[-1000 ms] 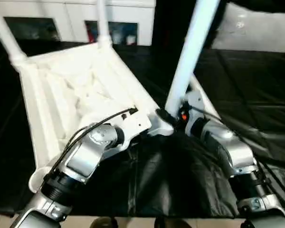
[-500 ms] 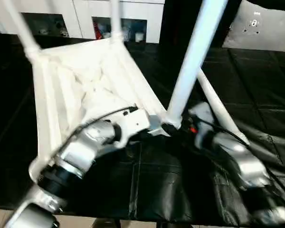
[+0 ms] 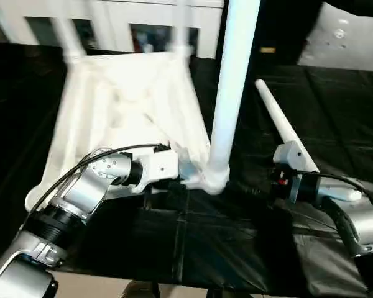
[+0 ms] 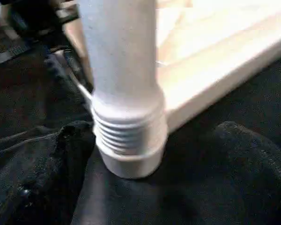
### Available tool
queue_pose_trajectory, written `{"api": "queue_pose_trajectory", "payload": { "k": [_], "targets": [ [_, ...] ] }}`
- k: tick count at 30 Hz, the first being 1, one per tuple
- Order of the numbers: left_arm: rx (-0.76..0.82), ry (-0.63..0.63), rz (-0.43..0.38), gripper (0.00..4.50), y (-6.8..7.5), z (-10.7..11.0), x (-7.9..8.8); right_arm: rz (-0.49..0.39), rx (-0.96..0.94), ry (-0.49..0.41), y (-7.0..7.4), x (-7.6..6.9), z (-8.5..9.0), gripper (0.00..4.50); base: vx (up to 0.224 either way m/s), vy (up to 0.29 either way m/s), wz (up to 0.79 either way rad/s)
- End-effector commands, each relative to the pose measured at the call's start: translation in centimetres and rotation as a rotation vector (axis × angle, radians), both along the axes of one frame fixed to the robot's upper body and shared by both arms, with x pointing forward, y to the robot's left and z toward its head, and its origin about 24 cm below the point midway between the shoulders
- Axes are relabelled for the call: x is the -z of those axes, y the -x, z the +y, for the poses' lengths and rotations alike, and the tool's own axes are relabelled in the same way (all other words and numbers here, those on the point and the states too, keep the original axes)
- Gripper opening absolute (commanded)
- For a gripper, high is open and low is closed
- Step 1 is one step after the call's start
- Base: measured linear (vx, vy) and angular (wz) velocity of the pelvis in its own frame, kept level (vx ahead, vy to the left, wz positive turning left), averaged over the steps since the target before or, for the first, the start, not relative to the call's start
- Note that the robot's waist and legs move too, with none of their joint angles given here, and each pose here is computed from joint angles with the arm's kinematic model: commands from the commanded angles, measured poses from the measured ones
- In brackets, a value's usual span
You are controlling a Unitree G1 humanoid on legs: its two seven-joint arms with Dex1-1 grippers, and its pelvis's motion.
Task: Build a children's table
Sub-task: Insert table leg to table base
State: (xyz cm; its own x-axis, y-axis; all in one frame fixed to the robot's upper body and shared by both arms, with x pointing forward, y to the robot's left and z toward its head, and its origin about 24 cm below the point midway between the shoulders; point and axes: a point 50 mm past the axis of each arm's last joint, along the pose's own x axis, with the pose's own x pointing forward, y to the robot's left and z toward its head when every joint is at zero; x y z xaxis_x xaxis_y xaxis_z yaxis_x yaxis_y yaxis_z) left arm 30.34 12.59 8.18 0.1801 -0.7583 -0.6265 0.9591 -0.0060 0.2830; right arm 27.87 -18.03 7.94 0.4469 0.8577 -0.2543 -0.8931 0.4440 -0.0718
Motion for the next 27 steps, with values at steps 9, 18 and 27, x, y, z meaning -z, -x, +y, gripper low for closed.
{"api": "queue_pose_trajectory", "payload": {
  "k": [9, 18, 27],
  "targets": [
    [0.211, -0.104, 0.077, 0.0, 1.7, -1.1, 1.5, 0.017, -0.087, 0.046, -0.2, 0.5, 1.9, 4.44, 0.0, 0.0, 0.0],
    [0.243, -0.117, 0.071, 0.0, 1.8, -1.1, 1.5, 0.023, -0.095, 0.043, -0.6, 0.7, 2.5, 3.69, 0.0, 0.0, 0.0],
    [0.239, -0.123, 0.072, 0.0, 1.8, -0.9, 1.7, 0.047, -0.114, 0.028, -0.4, 1.1, 2.7, 2.92, 0.0, 0.0, 0.0]
  ]
}}
